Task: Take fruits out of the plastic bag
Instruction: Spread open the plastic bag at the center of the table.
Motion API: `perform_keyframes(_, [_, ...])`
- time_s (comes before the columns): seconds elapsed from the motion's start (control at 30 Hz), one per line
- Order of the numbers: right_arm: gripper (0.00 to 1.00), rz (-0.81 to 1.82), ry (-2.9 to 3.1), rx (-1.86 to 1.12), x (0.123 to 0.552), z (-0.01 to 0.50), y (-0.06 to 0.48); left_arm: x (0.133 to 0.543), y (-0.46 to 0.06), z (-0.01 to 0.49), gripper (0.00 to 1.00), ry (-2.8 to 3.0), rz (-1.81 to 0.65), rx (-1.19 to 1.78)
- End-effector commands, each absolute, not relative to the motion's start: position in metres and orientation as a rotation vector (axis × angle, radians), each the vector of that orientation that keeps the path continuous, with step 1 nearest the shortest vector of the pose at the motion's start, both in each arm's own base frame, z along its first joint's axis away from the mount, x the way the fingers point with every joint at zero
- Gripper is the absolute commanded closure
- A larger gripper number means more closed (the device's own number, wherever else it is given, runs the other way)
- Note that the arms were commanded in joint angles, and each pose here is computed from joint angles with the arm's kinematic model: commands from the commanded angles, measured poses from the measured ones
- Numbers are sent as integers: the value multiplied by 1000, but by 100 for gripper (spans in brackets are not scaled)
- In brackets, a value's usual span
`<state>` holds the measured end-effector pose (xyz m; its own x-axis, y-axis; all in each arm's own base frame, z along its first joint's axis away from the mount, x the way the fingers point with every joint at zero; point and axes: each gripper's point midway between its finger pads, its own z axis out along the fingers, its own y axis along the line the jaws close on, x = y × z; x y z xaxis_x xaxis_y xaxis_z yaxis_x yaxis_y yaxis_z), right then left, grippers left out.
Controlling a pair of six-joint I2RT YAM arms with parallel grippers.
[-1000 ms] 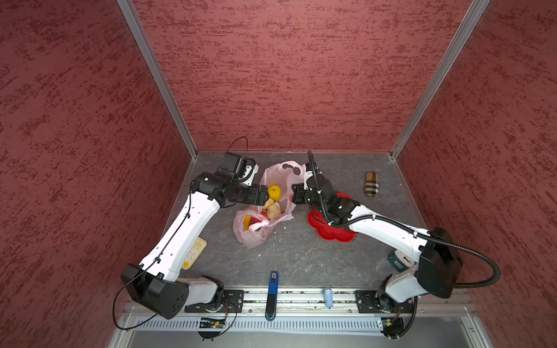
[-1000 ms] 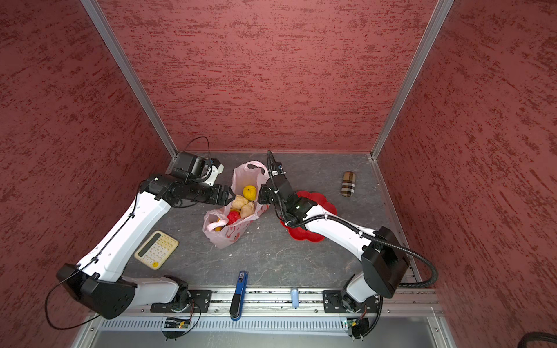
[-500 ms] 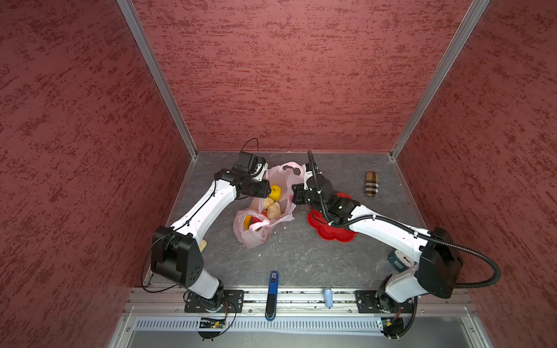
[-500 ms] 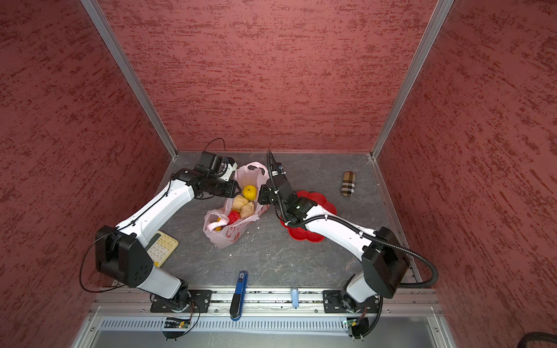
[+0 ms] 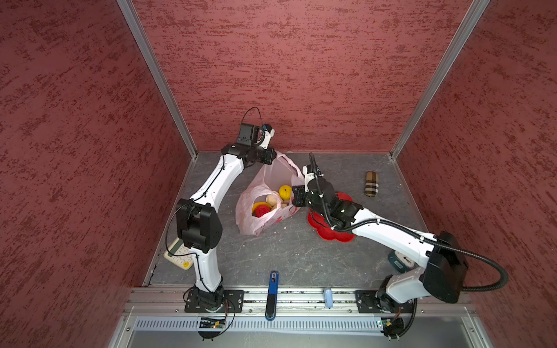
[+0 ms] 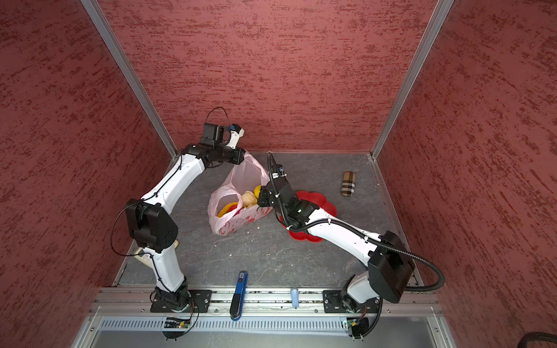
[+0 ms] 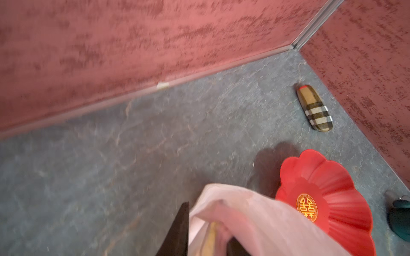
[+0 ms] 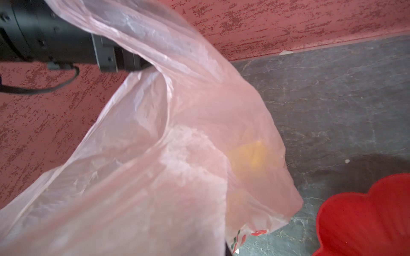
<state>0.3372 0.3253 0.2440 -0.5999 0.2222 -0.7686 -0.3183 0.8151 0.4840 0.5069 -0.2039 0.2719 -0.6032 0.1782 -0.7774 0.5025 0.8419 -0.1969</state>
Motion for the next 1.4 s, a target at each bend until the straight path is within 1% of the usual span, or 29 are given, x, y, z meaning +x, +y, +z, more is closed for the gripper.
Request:
perform_keyframes(0.0, [98,757,2093,-22,339,232,329,519,-218,288,74,2129,-524,607])
perform_keyframes(0.17, [99,782,2113,-9,340,218,339,536,-219,306,73,2085,-501,641])
perform_keyframes(0.23, [99,790,2116,-4,340,215,341,538,-218,308,71,2083,-496,654])
perform_keyframes(0.4, [99,766,2128,27,341,204,336,523,-222,296,64,2133,-519,671])
perform_keyframes(0.43, [99,759,2129,34,340,202,334,517,-222,294,61,2144,-521,667])
perform_keyframes(0.5, [99,745,2136,42,338,196,329,506,-222,293,54,2162,-513,653])
perform_keyframes(0.6, [99,734,2137,46,335,193,324,485,-214,307,42,2193,-503,592])
perform_keyframes(0.8, [99,730,2108,45,331,202,314,425,-191,353,17,2232,-432,538])
perform_keyframes(0.87, [99,732,2096,46,330,206,312,405,-185,357,11,2269,-394,542])
perform_keyframes(1.03, [98,739,2062,58,326,220,304,358,-181,339,6,2409,-341,542])
perform_keyframes(1.17, [98,740,2055,65,324,222,300,329,-182,325,2,2434,-270,556])
perform_keyframes(1.37, [98,732,2053,54,324,225,299,292,-177,338,0,2375,-253,480])
